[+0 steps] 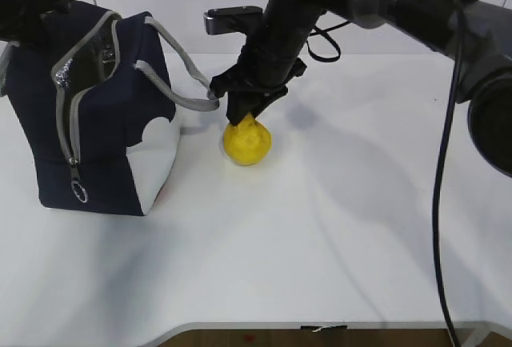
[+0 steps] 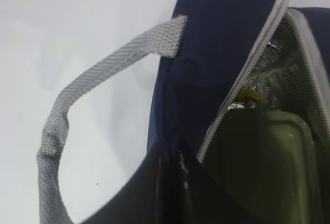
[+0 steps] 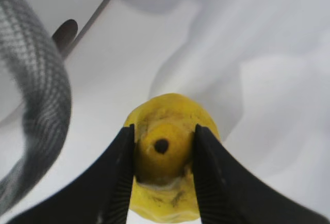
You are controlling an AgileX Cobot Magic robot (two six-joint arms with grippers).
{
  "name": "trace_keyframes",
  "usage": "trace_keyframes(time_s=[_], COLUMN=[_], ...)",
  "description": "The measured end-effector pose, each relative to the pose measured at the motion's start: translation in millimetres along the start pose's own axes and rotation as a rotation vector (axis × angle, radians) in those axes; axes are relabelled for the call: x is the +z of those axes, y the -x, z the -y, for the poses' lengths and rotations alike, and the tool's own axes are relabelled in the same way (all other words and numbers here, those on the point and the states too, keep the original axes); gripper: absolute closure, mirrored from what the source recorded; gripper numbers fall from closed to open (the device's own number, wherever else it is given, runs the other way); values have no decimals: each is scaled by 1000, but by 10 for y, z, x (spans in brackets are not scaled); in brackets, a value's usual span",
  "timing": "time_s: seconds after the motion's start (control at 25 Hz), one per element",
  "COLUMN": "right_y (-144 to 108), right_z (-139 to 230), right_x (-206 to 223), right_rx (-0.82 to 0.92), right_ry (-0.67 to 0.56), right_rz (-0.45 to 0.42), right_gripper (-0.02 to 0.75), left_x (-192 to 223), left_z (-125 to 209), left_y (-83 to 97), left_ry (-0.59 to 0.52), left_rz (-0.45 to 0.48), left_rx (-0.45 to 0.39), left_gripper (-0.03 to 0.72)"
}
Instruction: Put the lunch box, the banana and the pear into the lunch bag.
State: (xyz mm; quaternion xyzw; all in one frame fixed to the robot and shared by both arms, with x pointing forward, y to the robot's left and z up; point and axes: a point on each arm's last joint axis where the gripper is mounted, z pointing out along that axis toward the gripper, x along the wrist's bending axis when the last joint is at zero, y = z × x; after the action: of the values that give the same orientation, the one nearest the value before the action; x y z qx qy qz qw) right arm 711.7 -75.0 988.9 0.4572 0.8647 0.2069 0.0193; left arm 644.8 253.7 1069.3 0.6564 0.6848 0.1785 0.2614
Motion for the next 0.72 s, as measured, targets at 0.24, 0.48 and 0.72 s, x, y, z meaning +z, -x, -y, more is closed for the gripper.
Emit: trace_keyframes(time_s=[0.24,0.48,0.72], right_y=[31,-53,-286], right_z=[-59,-74,-76], right_x=[-587,-1351,-1718], right_rx=[-10,-33,-68], right_ry=[90,224,323], right_rz=[48,99,-38], right_gripper=[464,464,464], left_x=[0,-93,-141], left_z=[0,-31,-47], left_y=[39,120,236], left_ry=[-1,26,30], left_rz=[43,131,262], left_rx=[-46,-127,-184], left_gripper=[694,694,694])
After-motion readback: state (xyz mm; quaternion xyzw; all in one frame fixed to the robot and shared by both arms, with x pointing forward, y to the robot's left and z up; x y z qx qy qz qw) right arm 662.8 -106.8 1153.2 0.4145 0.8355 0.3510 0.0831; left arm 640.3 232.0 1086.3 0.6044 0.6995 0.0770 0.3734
